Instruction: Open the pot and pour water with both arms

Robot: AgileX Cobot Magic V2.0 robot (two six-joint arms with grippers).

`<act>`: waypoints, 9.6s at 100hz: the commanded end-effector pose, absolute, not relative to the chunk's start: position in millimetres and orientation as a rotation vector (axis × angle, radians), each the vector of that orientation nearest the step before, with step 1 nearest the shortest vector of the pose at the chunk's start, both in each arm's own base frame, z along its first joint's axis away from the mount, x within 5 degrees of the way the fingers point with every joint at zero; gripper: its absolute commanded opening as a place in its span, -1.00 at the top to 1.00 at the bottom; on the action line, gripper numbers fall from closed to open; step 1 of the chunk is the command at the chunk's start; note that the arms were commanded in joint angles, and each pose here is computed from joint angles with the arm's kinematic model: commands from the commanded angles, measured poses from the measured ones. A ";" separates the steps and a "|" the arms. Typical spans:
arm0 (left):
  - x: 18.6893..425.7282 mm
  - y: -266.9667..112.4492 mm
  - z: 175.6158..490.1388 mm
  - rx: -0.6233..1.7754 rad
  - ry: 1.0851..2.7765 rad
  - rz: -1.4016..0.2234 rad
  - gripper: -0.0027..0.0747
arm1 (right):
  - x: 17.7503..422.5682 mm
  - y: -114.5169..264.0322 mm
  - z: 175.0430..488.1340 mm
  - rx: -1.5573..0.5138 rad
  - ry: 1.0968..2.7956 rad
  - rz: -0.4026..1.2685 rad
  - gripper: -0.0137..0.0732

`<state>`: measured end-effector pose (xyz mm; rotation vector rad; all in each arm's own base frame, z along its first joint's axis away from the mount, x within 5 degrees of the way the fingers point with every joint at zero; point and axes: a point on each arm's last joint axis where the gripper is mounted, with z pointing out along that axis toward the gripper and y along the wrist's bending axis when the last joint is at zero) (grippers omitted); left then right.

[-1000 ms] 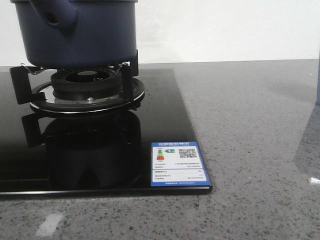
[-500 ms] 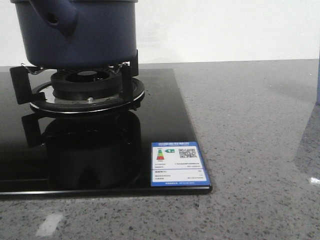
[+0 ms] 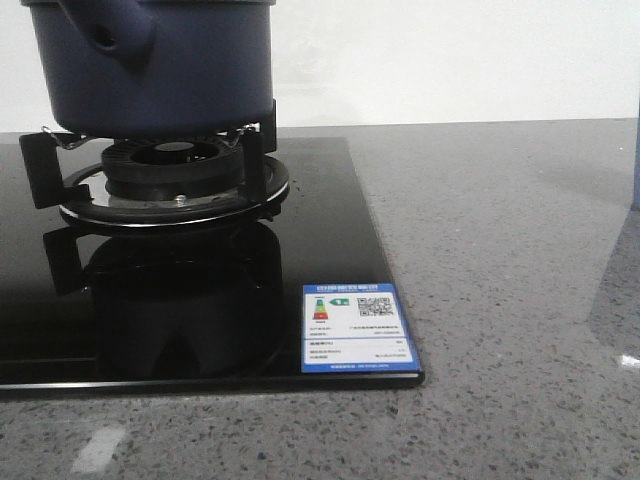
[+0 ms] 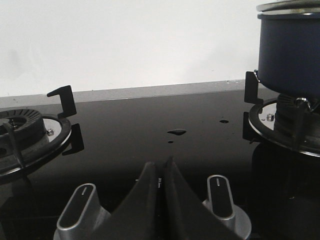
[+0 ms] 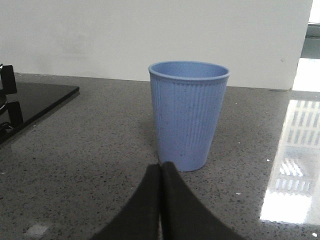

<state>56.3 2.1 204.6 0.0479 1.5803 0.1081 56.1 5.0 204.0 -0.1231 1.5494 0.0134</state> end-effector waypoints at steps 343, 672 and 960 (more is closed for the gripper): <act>268.0 -124.4 364.6 0.336 1.624 -0.299 -0.46 | 111.3 18.3 317.1 -0.176 1.723 0.119 -0.43; 226.8 -57.7 443.7 0.158 1.369 -0.178 -0.12 | 148.3 -2.7 256.6 0.082 1.784 -0.005 -0.63; 227.4 -57.8 443.5 0.157 1.368 -0.177 -0.12 | 241.1 26.3 332.7 -0.058 1.699 0.049 -0.05</act>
